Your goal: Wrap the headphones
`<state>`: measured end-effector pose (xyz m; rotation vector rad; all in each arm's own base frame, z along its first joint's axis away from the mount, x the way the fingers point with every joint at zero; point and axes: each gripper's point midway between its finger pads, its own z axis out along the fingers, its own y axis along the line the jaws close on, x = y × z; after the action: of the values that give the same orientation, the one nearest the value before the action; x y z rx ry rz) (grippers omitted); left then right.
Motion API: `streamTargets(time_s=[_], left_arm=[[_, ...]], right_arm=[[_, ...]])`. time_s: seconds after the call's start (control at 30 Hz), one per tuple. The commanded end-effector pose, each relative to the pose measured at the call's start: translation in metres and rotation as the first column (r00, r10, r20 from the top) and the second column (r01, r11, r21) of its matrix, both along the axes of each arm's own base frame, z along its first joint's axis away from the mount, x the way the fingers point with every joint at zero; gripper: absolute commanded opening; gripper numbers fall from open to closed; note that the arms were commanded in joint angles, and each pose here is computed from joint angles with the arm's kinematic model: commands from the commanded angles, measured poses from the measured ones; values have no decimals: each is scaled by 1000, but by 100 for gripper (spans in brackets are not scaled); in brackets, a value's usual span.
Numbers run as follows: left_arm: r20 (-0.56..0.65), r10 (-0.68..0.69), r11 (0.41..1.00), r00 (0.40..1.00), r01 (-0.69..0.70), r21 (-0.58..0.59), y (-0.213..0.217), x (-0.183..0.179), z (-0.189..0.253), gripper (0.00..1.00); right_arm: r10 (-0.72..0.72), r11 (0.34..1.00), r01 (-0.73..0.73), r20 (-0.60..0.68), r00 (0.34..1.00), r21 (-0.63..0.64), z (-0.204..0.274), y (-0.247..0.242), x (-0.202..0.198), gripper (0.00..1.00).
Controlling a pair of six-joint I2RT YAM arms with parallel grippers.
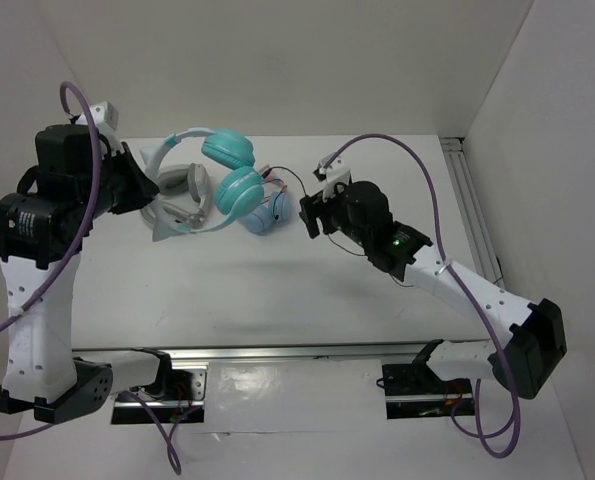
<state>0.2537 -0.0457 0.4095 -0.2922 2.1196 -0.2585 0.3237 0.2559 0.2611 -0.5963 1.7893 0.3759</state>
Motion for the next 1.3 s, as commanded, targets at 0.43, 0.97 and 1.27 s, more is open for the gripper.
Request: streamTargets(time_s=[0.43,0.97,1.27], left_arm=[[99,94,995,991,-93,-20,13,5,30,0],[78,199,979,977,-202,26,31,11,18,0],[42,-1,978,999,-8,209,-19,47,-58,0]], right_arm=[[208,957,-207,18,978,201,-1,18,-56,29],[110,952,-106,2,994,285,-27,5,-66,0],[-314,923,307,-7,949,230,28,-52,-84,0]])
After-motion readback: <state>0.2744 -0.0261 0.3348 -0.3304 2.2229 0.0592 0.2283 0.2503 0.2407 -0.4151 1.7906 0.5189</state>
